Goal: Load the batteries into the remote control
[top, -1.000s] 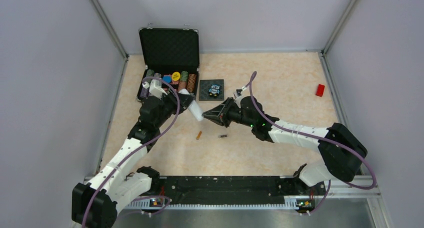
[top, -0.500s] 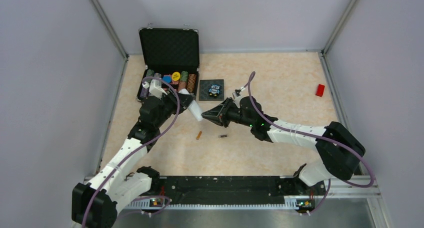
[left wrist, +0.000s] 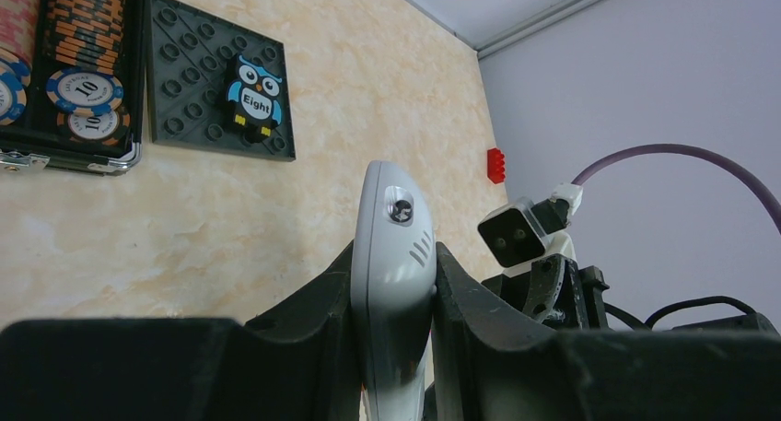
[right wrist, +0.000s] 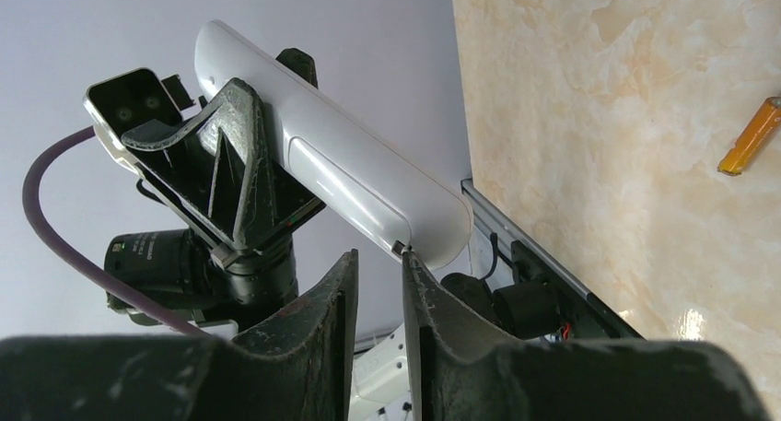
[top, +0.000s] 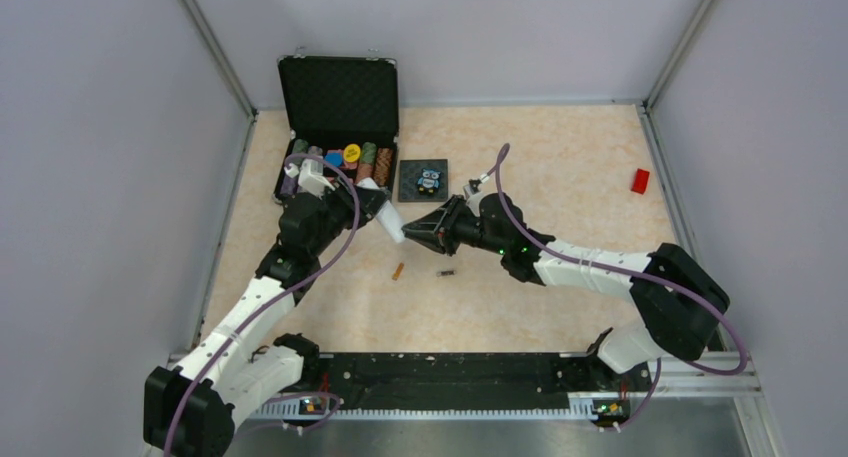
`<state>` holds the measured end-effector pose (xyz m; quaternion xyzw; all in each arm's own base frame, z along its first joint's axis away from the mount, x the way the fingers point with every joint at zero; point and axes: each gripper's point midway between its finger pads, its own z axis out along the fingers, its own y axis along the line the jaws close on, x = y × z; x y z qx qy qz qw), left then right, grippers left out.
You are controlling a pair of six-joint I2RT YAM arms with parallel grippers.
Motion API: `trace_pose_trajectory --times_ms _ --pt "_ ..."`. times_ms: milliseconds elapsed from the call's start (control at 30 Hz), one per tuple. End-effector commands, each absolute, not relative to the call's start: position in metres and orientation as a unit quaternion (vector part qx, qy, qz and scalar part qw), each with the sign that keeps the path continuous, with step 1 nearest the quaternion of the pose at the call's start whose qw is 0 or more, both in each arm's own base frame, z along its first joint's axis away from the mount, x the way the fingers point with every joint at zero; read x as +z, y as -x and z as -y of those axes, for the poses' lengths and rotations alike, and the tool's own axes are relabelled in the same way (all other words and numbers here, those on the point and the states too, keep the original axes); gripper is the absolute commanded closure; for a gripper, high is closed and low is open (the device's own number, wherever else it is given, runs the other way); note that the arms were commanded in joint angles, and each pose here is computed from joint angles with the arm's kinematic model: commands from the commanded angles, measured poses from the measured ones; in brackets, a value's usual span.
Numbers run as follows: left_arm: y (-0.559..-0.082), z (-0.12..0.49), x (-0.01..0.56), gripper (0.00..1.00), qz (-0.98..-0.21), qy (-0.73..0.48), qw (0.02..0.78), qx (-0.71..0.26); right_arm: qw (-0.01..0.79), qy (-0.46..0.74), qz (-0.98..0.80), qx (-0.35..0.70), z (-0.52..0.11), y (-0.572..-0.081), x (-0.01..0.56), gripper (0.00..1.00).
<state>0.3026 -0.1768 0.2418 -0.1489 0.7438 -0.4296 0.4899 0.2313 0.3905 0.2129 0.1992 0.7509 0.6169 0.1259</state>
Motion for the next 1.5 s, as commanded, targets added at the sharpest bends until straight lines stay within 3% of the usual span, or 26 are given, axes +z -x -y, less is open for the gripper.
trace_pose_trajectory --times_ms 0,867,1467 --pt "-0.304 0.182 0.282 1.00 -0.704 0.136 0.520 -0.464 0.132 -0.193 -0.737 0.635 -0.398 -0.236 0.227 0.76" --pt "-0.285 0.192 0.291 1.00 -0.690 0.116 0.497 -0.513 0.166 -0.165 -0.680 0.695 -0.400 -0.243 0.246 0.76" --pt "-0.289 0.194 0.272 1.00 -0.714 0.114 0.481 -0.495 0.190 -0.130 -0.643 0.730 -0.402 -0.243 0.274 0.76"
